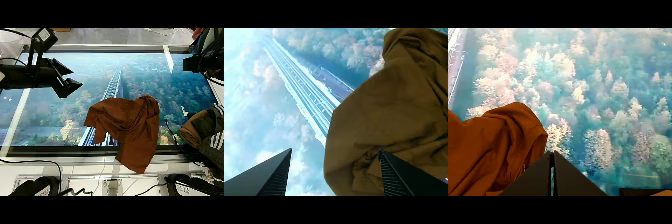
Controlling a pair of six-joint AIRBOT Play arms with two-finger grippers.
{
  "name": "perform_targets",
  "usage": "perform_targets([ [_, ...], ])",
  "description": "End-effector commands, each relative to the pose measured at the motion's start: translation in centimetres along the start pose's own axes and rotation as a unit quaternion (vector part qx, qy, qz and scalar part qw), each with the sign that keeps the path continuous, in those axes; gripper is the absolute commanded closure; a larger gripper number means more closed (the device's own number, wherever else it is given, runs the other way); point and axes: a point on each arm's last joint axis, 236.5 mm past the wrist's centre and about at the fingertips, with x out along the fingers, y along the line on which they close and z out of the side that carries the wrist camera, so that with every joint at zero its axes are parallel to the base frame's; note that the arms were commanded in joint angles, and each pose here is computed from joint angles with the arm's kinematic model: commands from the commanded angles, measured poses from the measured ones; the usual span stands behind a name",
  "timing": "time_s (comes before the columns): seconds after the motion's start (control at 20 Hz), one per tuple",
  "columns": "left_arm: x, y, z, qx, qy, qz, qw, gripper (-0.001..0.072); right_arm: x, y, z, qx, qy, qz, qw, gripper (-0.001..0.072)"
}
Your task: Fold the clothes and pants, and hang the long-sleeved shirts on hangers.
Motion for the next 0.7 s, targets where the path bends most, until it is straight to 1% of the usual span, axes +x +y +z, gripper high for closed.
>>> perform_targets([
  [0.0, -0.1, 0.0, 0.0, 0.0, 0.0, 0.001, 1.0, 0.0111, 0.0, 0.1, 0.0, 0.0, 0.0, 0.001, 1.0, 0.0702],
  [0.15, -0.1, 0.0, 0.0, 0.0, 0.0, 0.001, 1.0, 0.0111, 0.0, 0.1, 0.0, 0.0, 0.0, 0.001, 1.0, 0.0702],
  [0.3, -0.1, 2.1, 1.9, -0.002, -0.04, 0.043, 0.998, 0.0111, 0.0, 0.5, 0.6, 0.005, -0.013, 0.011, 1.0, 0.0701],
  [0.35, 0.0, 2.5, 2.1, -0.002, -0.046, 0.05, 0.998, 0.0112, 0.4, 0.5, 0.2, -0.005, -0.003, 0.009, 1.0, 0.0701],
  [0.45, 0.0, 2.5, 2.1, -0.003, -0.045, 0.05, 0.998, 0.0111, 2.0, -0.7, -3.0, -0.039, 0.067, -0.015, 0.997, 0.0702],
  [0.5, 0.0, 2.5, 2.1, -0.003, -0.046, 0.05, 0.998, 0.0112, 3.3, -0.8, -5.8, -0.043, 0.12, -0.011, 0.992, 0.0702],
  [0.6, 0.1, 2.4, 2.2, -0.004, -0.048, 0.047, 0.998, 0.0111, 5.8, 0.7, -11.5, -0.031, 0.212, 0.029, 0.976, 0.0702],
  [0.65, 0.1, 2.3, 2.3, -0.006, -0.051, 0.045, 0.998, 0.0111, 6.8, 1.6, -14.8, -0.026, 0.263, 0.05, 0.963, 0.0702],
])
